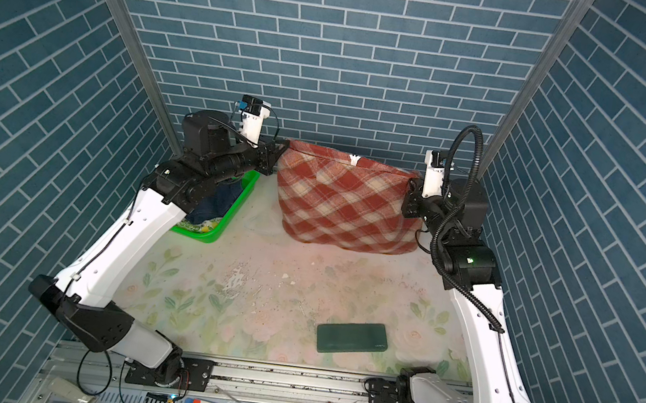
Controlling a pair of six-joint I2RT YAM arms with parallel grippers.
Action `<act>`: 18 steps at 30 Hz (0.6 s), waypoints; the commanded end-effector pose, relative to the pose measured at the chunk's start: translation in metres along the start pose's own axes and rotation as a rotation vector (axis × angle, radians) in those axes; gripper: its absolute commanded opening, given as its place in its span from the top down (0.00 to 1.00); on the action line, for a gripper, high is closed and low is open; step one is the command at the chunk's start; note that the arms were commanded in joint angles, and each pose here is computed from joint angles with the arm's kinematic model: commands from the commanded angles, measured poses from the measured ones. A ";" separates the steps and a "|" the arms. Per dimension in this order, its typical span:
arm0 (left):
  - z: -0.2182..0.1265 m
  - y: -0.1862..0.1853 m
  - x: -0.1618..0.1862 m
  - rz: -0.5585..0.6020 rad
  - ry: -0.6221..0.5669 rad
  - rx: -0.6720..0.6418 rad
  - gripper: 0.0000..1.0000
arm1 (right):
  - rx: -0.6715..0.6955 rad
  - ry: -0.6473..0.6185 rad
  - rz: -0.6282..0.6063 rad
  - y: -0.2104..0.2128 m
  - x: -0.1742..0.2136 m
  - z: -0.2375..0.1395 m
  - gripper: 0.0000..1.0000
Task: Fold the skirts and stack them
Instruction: 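Raise the skirt with both grippers and stretch it along the far wall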
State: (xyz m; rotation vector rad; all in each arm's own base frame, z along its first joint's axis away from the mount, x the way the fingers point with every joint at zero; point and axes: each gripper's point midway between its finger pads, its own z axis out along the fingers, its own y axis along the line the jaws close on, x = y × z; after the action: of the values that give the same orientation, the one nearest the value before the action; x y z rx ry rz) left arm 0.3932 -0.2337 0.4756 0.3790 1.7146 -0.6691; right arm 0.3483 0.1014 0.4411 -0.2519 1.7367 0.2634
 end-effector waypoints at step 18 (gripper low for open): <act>0.050 0.063 -0.066 -0.033 -0.034 -0.136 1.00 | 0.090 -0.064 0.020 -0.038 -0.090 0.058 1.00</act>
State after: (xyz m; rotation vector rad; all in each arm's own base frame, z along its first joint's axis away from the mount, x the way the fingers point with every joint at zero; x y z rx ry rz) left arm 0.5143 -0.2441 0.4631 0.3073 1.8148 -0.6147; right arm 0.4639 0.1108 0.4477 -0.2215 1.8410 0.2455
